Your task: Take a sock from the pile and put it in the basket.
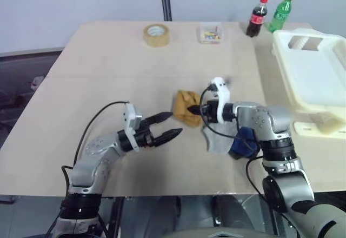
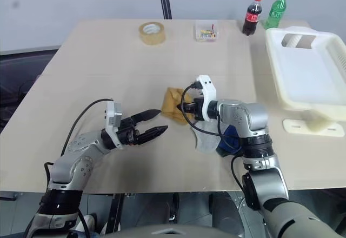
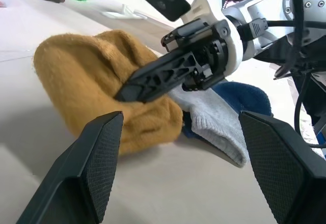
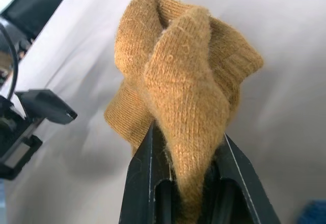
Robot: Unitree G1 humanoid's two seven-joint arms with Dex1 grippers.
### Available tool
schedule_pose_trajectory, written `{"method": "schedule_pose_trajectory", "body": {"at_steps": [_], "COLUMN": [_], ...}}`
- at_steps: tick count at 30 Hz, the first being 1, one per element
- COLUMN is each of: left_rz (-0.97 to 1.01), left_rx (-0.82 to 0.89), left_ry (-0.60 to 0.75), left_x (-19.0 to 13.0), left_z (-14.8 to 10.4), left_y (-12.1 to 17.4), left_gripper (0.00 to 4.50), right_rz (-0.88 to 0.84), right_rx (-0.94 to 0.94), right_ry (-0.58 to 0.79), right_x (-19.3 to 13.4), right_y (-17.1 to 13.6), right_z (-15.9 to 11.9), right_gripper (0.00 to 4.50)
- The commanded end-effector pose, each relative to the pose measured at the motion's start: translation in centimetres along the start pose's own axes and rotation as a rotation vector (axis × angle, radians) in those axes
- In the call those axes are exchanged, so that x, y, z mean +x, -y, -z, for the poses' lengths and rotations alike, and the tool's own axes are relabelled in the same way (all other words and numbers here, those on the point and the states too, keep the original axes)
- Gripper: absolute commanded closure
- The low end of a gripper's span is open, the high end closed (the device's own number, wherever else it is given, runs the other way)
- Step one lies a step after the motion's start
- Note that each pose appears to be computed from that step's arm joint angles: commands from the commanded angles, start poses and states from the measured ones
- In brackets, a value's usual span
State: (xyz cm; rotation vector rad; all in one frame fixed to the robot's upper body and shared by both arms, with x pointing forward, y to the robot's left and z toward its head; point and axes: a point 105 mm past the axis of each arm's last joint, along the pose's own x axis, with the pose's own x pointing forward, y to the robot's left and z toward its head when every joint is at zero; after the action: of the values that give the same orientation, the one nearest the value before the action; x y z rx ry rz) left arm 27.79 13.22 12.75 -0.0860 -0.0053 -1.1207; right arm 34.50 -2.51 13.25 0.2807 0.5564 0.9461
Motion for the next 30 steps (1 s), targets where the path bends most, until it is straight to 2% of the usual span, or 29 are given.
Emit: {"method": "schedule_pose_trajectory", "body": {"at_steps": [1,7,11,17,19,22,25,30], "left_rz": [0.043,0.071,0.086,0.097,0.105,0.105,0.104,0.135], "left_rx": [0.096,0.151,0.172,0.205,0.215,0.218,0.212,0.211], "left_ry": [0.028,0.041,0.069,0.218,0.262,0.295,0.306,0.275], "left_x": [0.4,1.0,1.8,5.1,6.3,7.1,7.6,7.8], "left_z": [-2.0,-3.1,-3.4,-4.8,-5.5,-6.1,-6.0,-5.3], "left_y": [0.7,0.9,1.0,1.3,1.5,1.6,1.6,2.0], "left_gripper": [0.61,0.61,0.61,0.61,0.61,0.61,0.61,0.61], "right_rz": [-0.029,0.022,0.101,0.336,0.461,0.562,0.65,0.776], "right_rx": [-0.018,-0.027,-0.028,-0.008,0.034,0.096,0.138,0.262], "right_ry": [0.032,-0.016,-0.004,0.127,0.173,0.198,0.306,0.424], "right_x": [-1.5,-5.2,-7.7,-14.2,-17.7,-21.1,-25.3,-29.6], "right_y": [-1.0,-0.5,0.8,5.1,7.3,8.7,10.2,13.7], "right_z": [-1.4,-0.4,-1.1,-5.2,-6.8,-8.2,-10.5,-10.7], "right_gripper": [4.39,4.39,4.39,4.39,4.39,4.39,4.39,4.39]}}
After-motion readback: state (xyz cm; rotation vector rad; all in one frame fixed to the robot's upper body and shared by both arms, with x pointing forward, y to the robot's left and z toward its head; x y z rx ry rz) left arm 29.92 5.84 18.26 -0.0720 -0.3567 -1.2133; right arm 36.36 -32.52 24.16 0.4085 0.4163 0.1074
